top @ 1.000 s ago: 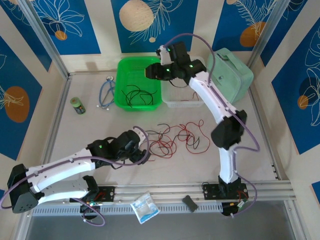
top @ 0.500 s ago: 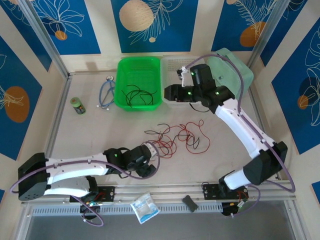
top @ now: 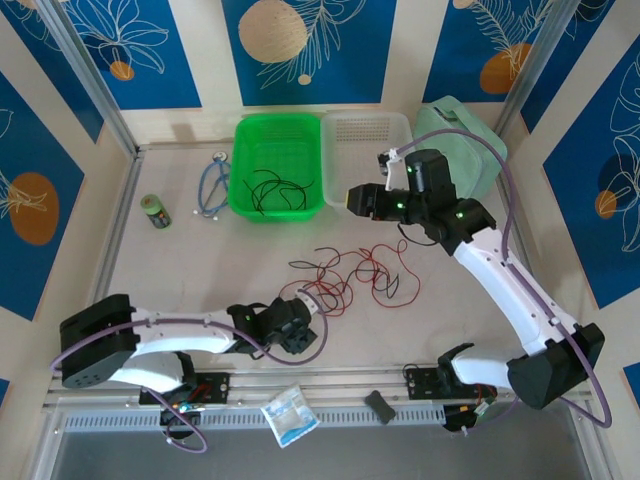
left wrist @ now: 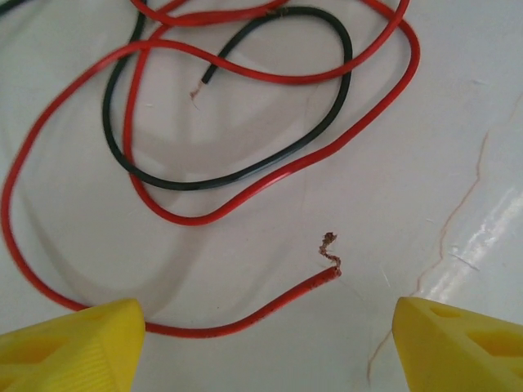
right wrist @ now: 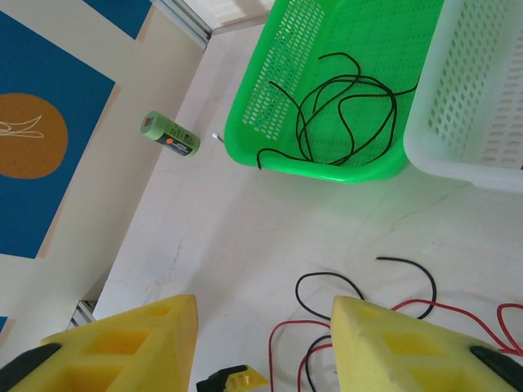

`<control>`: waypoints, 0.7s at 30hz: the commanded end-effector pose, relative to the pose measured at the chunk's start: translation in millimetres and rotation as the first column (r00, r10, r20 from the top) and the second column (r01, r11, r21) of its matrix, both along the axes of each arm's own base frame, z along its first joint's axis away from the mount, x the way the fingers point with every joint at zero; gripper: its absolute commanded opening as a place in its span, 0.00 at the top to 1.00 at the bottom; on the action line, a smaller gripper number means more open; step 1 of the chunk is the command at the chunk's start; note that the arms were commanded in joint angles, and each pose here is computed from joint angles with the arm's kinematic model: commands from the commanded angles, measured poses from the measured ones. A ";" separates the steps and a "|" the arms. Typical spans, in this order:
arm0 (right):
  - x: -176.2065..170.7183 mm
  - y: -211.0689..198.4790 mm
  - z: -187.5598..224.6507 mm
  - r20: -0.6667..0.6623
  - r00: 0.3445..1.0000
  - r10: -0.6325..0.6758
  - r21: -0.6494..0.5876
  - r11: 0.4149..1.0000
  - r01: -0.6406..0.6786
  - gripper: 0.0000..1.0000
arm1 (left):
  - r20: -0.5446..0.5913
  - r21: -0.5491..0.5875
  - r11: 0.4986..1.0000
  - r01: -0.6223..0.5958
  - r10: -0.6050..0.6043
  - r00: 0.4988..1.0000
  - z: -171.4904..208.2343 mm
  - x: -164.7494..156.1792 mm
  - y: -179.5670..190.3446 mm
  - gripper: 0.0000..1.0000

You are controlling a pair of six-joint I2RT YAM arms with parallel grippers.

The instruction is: Untangle the cables

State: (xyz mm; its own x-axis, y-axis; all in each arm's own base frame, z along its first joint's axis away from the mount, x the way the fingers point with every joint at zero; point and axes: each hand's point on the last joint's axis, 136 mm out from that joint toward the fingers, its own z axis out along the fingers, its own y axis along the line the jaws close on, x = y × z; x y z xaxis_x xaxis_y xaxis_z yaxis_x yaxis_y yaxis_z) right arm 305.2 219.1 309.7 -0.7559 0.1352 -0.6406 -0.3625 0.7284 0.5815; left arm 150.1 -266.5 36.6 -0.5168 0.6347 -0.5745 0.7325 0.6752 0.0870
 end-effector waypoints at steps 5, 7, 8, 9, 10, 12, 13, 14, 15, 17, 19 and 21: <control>-5.6 -7.8 4.0 0.009 1.000 -0.028 0.014 1.000 0.028 0.53 | 0.054 0.040 0.999 -0.036 0.033 0.998 -9.1 12.7 -4.2 0.27; -6.7 -8.7 3.0 0.005 1.000 -0.031 0.015 0.999 0.031 0.53 | 0.075 0.061 0.997 -0.056 0.051 0.996 -10.7 17.9 -3.4 0.30; -7.3 -9.3 2.3 0.004 0.999 -0.032 0.014 0.999 0.032 0.53 | 0.080 0.071 0.996 -0.061 0.055 0.995 -12.5 19.3 -3.4 0.33; -8.0 -9.6 2.1 0.003 0.999 -0.032 0.015 0.999 0.032 0.53 | 0.085 0.078 0.995 -0.064 0.058 0.995 -13.1 20.9 -4.2 0.36; -8.5 -10.4 2.1 0.004 0.999 -0.034 0.015 0.999 0.034 0.53 | 0.090 0.083 0.994 -0.070 0.062 0.994 -13.8 22.3 -4.4 0.41; -9.6 -12.1 2.2 0.004 0.999 -0.038 0.013 0.999 0.038 0.53 | 0.098 0.091 0.993 -0.078 0.069 0.993 -14.1 24.3 -4.8 0.60; -10.0 -12.1 2.8 0.006 0.999 -0.038 0.014 0.999 0.038 0.53 | 0.102 0.092 0.992 -0.081 0.072 0.992 -13.2 25.2 -4.6 0.65; -10.6 -13.0 3.5 0.008 0.999 -0.040 0.015 0.999 0.040 0.53 | 0.105 0.087 0.993 -0.083 0.073 0.992 -11.1 25.9 -5.5 0.70; -11.2 -13.5 3.5 0.008 0.999 -0.041 0.014 0.999 0.041 0.53 | 0.106 0.087 0.993 -0.085 0.075 0.991 -9.5 26.0 -4.6 0.74; -11.4 -14.5 3.9 0.009 0.999 -0.044 0.016 0.999 0.044 0.53 | 0.112 0.077 0.993 -0.087 0.079 0.991 -3.5 26.5 -4.1 0.81; -11.6 -15.2 4.8 0.011 0.999 -0.046 0.019 0.999 0.045 0.53 | 0.115 0.068 0.994 -0.089 0.081 0.990 3.8 25.9 -2.8 0.86; -12.3 -15.1 5.0 0.009 0.999 -0.044 0.022 0.999 0.044 0.53 | 0.113 0.052 0.995 -0.086 0.080 0.990 14.9 24.5 -2.3 0.91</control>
